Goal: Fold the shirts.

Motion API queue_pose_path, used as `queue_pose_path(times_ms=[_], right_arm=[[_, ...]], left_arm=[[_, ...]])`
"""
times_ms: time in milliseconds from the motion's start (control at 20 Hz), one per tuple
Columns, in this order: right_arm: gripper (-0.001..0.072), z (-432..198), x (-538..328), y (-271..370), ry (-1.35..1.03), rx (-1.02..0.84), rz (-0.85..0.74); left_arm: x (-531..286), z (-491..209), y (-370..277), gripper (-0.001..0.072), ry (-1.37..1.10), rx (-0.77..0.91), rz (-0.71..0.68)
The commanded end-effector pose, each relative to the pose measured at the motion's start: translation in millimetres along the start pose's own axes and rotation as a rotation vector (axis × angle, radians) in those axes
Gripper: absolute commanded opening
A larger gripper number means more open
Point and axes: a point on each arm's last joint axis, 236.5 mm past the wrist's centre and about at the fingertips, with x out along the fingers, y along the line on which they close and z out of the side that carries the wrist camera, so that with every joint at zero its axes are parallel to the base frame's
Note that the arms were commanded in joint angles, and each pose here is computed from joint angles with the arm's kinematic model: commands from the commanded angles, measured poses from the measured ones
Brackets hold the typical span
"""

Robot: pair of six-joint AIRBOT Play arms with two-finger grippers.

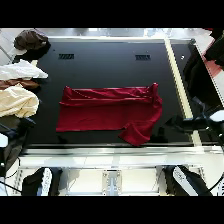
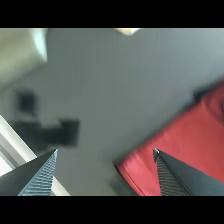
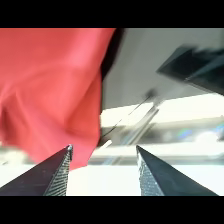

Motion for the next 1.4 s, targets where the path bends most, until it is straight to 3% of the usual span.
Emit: queue_pose_path(times_ms=[0,250,550,600,700,750,1050,1200,1300,1350], right_arm=[[0.0454,-48,39,11,0.135,0.156,0.164],[0.0453,-66,69,12,0.192,0.292,0.225],[0.045,-67,111,33,0.202,0.261,0.2],[0.0421,-61,112,38,0.18,0.273,0.215],[0.0084,-49,109,50,0.143,0.264,0.264],[0.0021,-45,106,54,0.138,0.246,0.278],[0.0022,-23,88,79,0.125,0.175,0.331],[0.0022,-19,86,82,0.116,0.152,0.337],[0.0022,-20,86,81,0.119,0.147,0.335],[0.0022,-21,85,82,0.123,0.146,0.337]], left_arm=[[25,-37,-14,0.0695,0.099,-0.169,-0.132],[32,-38,-12,0.0695,0.116,-0.182,-0.122],[32,-37,-13,0.0695,0.113,-0.182,-0.123],[32,-37,-13,0.0696,0.113,-0.182,-0.122],[32,-38,-12,0.0695,0.114,-0.182,-0.122],[32,-38,-13,0.0695,0.114,-0.182,-0.122],[40,-77,-34,0.0694,0.286,-0.366,-0.211],[52,-87,-29,0.0692,0.333,-0.337,-0.189],[60,-84,-37,0.0674,0.343,-0.35,-0.226],[64,-83,-41,0.0623,0.347,-0.356,-0.244]])
